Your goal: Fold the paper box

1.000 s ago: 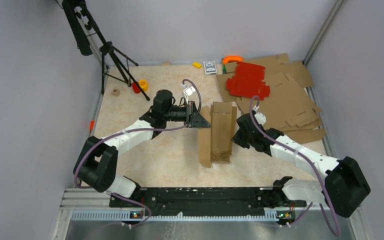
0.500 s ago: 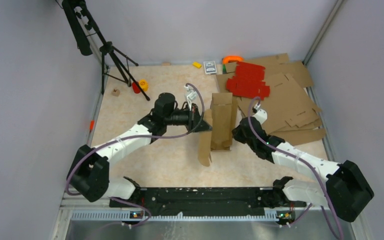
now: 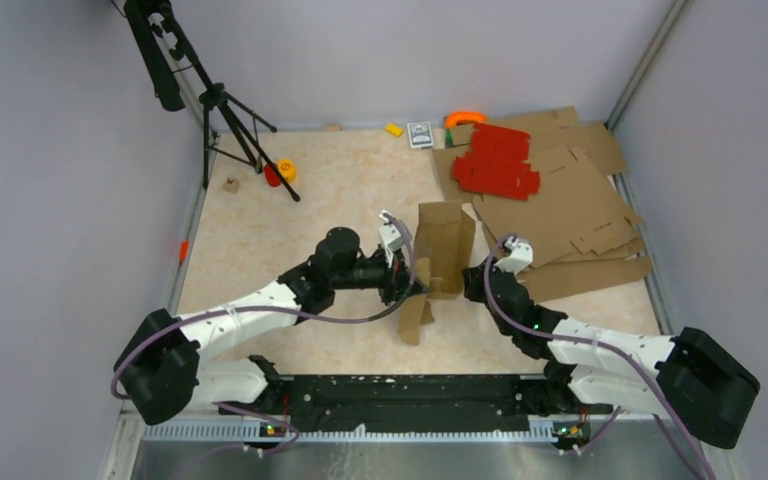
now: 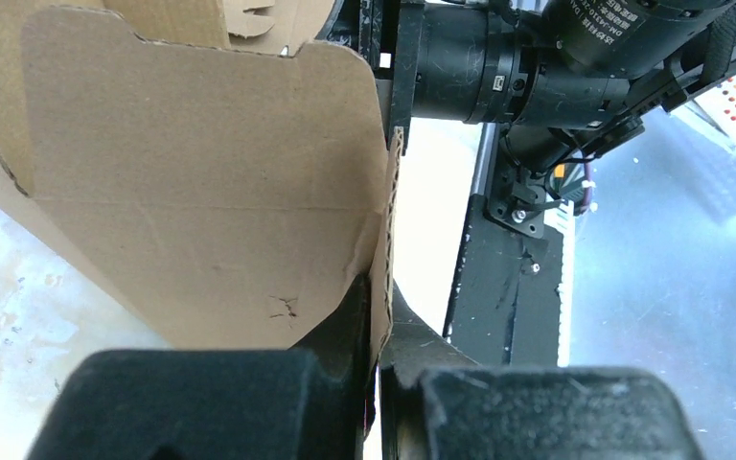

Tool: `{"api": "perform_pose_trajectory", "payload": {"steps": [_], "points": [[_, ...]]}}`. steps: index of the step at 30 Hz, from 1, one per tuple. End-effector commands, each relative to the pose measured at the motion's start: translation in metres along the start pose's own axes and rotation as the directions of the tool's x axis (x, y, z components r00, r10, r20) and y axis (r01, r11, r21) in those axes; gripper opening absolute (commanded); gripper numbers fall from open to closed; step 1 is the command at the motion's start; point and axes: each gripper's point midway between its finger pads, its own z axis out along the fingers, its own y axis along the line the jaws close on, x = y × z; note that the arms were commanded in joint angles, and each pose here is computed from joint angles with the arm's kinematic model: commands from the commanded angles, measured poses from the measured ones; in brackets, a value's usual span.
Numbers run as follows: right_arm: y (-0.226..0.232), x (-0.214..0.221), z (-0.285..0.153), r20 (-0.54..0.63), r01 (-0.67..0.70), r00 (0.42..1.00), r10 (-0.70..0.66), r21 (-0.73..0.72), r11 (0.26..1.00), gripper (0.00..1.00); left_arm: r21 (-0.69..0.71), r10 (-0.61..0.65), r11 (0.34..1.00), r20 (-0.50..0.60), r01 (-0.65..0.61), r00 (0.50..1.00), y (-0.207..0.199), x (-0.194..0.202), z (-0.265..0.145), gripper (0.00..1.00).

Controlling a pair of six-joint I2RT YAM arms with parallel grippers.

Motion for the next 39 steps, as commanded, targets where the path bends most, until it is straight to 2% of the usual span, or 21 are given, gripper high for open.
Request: {"api": "perform_pose_trajectory", "payload": {"steps": [1, 9, 15, 18, 21, 25, 27, 32, 39], "points": [[0.002, -0.015, -0.001, 0.121, 0.033, 0.992, -0.031, -0.013, 0.999, 0.00, 0.004, 0.044, 0.999, 0.036, -0.045, 0.998, -0.001, 0.006, -0.001, 0.03], [0.007, 0.001, -0.001, 0.139, 0.095, 0.986, -0.092, -0.018, 0.995, 0.00, 0.017, 0.093, 0.995, 0.031, -0.094, 0.995, -0.009, 0.023, -0.004, 0.04], [0.009, 0.015, 0.002, 0.135, 0.131, 0.982, -0.134, 0.026, 0.991, 0.00, -0.023, 0.099, 0.995, -0.010, -0.099, 0.995, -0.005, 0.042, -0.003, 0.04], [-0.001, 0.016, 0.003, 0.157, 0.116, 0.980, -0.122, 0.049, 0.992, 0.00, -0.068, 0.115, 0.991, -0.020, -0.116, 0.993, 0.002, 0.047, -0.003, 0.04], [0.002, 0.014, 0.005, 0.168, 0.166, 0.971, -0.172, 0.048, 0.985, 0.00, -0.138, 0.142, 0.980, -0.032, -0.146, 0.989, 0.015, 0.045, -0.003, 0.04], [-0.005, 0.009, 0.014, 0.203, 0.169, 0.960, -0.193, 0.129, 0.977, 0.00, -0.239, 0.200, 0.948, -0.058, -0.208, 0.978, 0.033, 0.032, -0.005, 0.03], [0.006, 0.009, 0.020, 0.211, 0.212, 0.952, -0.221, 0.066, 0.975, 0.00, -0.292, 0.235, 0.925, -0.065, -0.243, 0.970, 0.043, 0.024, -0.007, 0.03], [0.029, -0.001, 0.045, 0.241, 0.247, 0.941, -0.239, -0.004, 0.969, 0.00, -0.390, 0.287, 0.881, -0.005, -0.267, 0.958, 0.062, 0.002, -0.009, 0.03], [0.037, -0.022, 0.067, 0.281, 0.295, 0.912, -0.300, 0.060, 0.954, 0.00, -0.355, 0.228, 0.920, 0.139, -0.166, 0.964, 0.083, -0.012, -0.016, 0.03]]}}
